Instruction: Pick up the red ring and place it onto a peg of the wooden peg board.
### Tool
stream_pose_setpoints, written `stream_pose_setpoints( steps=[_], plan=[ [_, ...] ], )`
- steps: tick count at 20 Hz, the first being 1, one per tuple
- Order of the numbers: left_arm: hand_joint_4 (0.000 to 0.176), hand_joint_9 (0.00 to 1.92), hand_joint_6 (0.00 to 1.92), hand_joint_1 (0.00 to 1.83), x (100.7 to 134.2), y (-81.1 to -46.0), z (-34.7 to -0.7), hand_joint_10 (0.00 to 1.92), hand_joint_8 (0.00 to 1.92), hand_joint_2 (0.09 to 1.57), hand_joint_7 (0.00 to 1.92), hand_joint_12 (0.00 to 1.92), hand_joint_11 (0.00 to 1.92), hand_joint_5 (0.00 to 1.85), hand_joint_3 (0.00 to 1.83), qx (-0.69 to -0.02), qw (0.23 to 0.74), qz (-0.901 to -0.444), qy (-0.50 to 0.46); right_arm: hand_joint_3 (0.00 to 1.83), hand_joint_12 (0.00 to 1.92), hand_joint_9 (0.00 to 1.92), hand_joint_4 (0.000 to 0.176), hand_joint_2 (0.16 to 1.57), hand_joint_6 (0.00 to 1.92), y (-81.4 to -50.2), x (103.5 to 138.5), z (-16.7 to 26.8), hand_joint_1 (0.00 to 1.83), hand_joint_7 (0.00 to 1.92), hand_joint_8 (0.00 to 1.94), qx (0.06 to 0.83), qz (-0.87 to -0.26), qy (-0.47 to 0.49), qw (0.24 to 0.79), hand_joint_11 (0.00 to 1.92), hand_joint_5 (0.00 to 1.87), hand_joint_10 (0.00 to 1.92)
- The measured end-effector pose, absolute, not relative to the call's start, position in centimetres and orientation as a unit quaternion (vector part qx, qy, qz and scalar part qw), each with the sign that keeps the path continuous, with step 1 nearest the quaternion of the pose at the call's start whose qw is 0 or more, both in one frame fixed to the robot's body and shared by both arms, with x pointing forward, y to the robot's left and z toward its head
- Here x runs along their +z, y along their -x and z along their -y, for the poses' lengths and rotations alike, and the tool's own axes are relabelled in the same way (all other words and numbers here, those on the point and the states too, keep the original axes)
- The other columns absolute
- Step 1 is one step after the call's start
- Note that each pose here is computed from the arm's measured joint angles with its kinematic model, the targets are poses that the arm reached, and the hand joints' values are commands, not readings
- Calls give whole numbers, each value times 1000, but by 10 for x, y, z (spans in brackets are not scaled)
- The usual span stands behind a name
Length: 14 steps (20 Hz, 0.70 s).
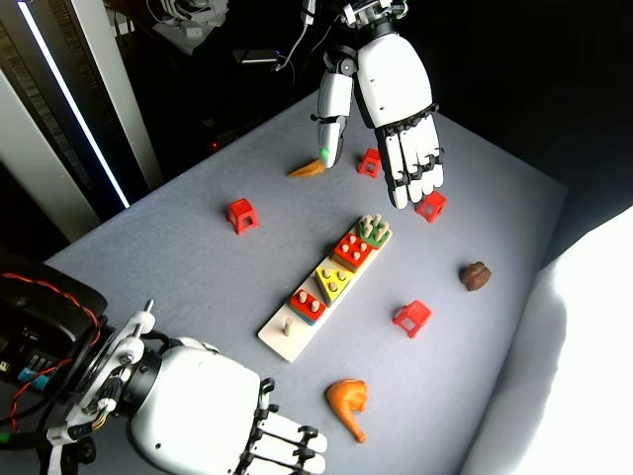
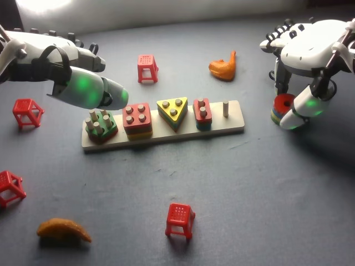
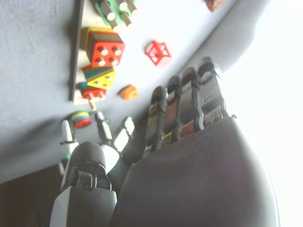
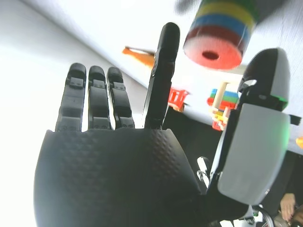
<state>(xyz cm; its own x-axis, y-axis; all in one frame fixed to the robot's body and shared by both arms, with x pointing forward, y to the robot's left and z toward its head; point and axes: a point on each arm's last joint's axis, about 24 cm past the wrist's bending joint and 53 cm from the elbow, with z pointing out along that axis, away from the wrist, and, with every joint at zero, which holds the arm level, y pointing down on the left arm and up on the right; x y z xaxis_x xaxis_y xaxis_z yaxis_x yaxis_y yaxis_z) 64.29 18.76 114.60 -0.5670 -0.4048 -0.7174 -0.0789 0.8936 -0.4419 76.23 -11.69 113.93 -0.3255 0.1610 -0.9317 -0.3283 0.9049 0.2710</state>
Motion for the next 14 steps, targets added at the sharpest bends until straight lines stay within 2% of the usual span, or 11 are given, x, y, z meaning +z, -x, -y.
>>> stream_pose_setpoints(
  steps=[1,2,3,4,7,11,13,14],
  plan=[
    [0,42,8,0,1146,-643,-188,7,5,1264,77,1,3,121,0,-184,444,-866,140,11,0,0,171,791,29,-762,1139,116,860,8,1,212,-786,54,578,0,1082,0],
    [0,44,7,0,1146,-643,-188,7,7,1263,82,0,0,119,0,-184,444,-866,140,16,0,0,142,822,28,-762,1139,116,907,27,6,211,-786,55,579,0,1108,0],
    [0,58,15,0,1146,-643,-188,12,13,1267,101,6,14,145,1,-183,444,-866,140,12,0,0,169,944,303,-762,1138,116,1056,78,5,211,-786,55,578,0,1274,0],
    [0,40,6,0,1146,-643,-188,4,5,1265,86,0,2,127,0,-183,444,-866,140,4,0,0,175,959,291,-762,1138,116,1108,171,10,211,-786,55,578,0,1356,0],
    [0,82,12,0,1146,-643,-188,17,16,1266,128,10,21,152,0,-184,444,-866,140,0,0,0,174,955,194,-762,1138,116,1131,297,4,212,-786,54,578,0,1429,0],
    [0,76,10,0,1146,-643,-188,10,9,1265,124,14,23,159,0,-183,444,-866,140,1,0,0,176,956,185,-762,1140,115,1129,334,11,212,-785,54,579,0,1431,0],
    [0,31,0,0,1146,-643,-188,0,0,1274,82,1,1,132,3,-183,444,-866,140,1,0,0,176,958,184,-763,1147,112,1126,334,10,219,-782,54,581,0,1428,0],
    [0,76,16,0,1146,-643,-188,20,18,1271,125,17,36,171,2,-184,444,-866,140,2,0,0,176,959,185,-764,1156,108,1125,334,9,228,-778,51,583,0,1426,0]
  ],
)
